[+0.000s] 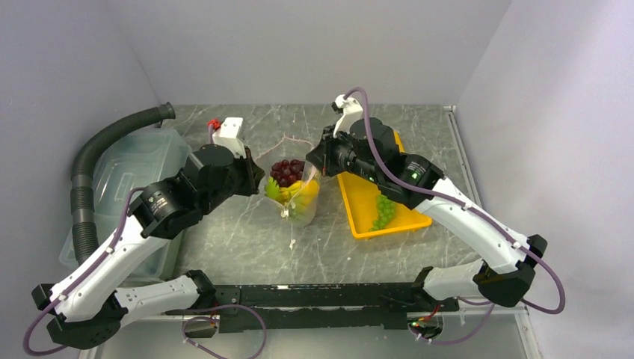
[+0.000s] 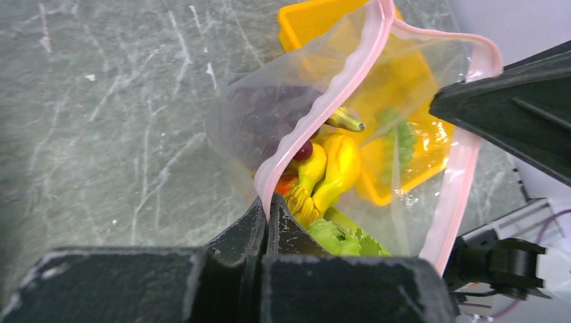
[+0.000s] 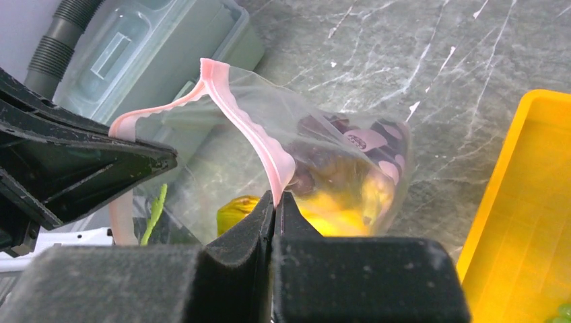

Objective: Place the food in the zip-top bag and seal the zipper
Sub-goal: Adjust the zipper food storage bag at the center of the board, then pick up the fake fruit from the zipper food storage bag.

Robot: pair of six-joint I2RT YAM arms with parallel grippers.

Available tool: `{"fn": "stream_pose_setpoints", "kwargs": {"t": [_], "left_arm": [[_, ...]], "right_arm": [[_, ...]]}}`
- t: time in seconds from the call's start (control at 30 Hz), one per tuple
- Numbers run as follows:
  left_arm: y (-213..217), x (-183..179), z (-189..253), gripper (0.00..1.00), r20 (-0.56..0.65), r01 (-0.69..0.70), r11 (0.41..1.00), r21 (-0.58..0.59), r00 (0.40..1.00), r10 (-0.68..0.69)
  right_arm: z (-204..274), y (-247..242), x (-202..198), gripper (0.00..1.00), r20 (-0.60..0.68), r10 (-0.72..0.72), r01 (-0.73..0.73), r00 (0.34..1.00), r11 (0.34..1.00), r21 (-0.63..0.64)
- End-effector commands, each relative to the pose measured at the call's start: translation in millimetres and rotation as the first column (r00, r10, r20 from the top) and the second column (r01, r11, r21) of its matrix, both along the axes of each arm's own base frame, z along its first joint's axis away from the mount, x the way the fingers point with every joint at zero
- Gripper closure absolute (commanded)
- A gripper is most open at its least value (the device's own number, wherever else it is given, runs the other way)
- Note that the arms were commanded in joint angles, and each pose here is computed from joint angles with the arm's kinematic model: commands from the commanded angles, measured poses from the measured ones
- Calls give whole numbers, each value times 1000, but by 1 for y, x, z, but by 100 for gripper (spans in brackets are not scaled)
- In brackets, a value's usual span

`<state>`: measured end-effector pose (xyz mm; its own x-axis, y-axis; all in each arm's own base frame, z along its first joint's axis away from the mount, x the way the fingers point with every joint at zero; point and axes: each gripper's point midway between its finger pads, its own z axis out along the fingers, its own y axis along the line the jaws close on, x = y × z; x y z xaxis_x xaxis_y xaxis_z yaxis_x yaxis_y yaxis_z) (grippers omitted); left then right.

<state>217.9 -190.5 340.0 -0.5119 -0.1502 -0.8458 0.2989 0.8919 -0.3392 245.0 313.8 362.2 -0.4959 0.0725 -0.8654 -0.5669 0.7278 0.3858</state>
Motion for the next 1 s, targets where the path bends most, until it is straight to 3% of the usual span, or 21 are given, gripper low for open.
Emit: {"fn": "stream_pose_setpoints", "kwargs": {"t": [0.0,0.33,0.57,0.97], "left_arm": [[21,11,26,100,106,-83,996,28,991,80],[27,24,39,100,177,-123,989,81,978,107],[10,33,40,100,179,-84,991,100,982,65],[-24,34,-22,100,61,28,994,106,998,-35]], "right_arm": [[12,3,4,100,36,-5,4,999,1000,31],[-11,26,17,100,12,4,-4,1000,999,50],[-63,44,22,100,-70,20,-16,997,998,55],[-135,22,23,100,-159,-25,23,987,1000,-11]]}}
